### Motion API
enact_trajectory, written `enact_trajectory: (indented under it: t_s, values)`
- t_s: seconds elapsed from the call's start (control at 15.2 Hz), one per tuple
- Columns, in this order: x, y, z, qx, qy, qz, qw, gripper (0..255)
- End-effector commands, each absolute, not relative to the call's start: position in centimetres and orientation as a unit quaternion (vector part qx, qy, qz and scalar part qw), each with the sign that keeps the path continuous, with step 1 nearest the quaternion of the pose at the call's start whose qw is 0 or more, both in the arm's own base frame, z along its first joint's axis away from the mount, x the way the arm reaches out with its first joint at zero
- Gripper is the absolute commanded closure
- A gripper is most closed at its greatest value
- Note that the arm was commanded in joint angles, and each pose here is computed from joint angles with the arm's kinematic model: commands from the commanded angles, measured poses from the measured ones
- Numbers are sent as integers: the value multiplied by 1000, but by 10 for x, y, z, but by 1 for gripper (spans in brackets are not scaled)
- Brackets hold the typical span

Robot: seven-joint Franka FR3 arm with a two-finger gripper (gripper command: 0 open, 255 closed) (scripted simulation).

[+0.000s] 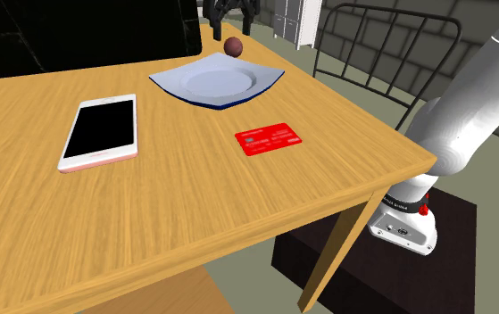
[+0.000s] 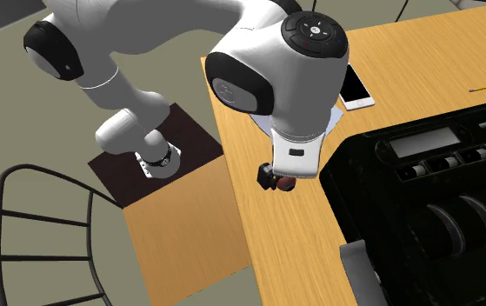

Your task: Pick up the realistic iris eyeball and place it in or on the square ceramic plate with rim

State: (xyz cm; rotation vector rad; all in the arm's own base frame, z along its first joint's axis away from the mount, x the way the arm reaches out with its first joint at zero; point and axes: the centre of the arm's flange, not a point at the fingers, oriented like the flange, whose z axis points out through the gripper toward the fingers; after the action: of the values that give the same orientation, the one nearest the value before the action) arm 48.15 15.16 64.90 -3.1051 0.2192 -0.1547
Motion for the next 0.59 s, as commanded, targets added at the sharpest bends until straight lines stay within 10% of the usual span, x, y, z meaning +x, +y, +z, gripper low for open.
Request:
enact_trajectory:
  t_s: [0.0,0.53]
  values:
    - [481,152,639,-996,70,-50,13,0]
    - [482,152,630,-996,70,-50,13,0]
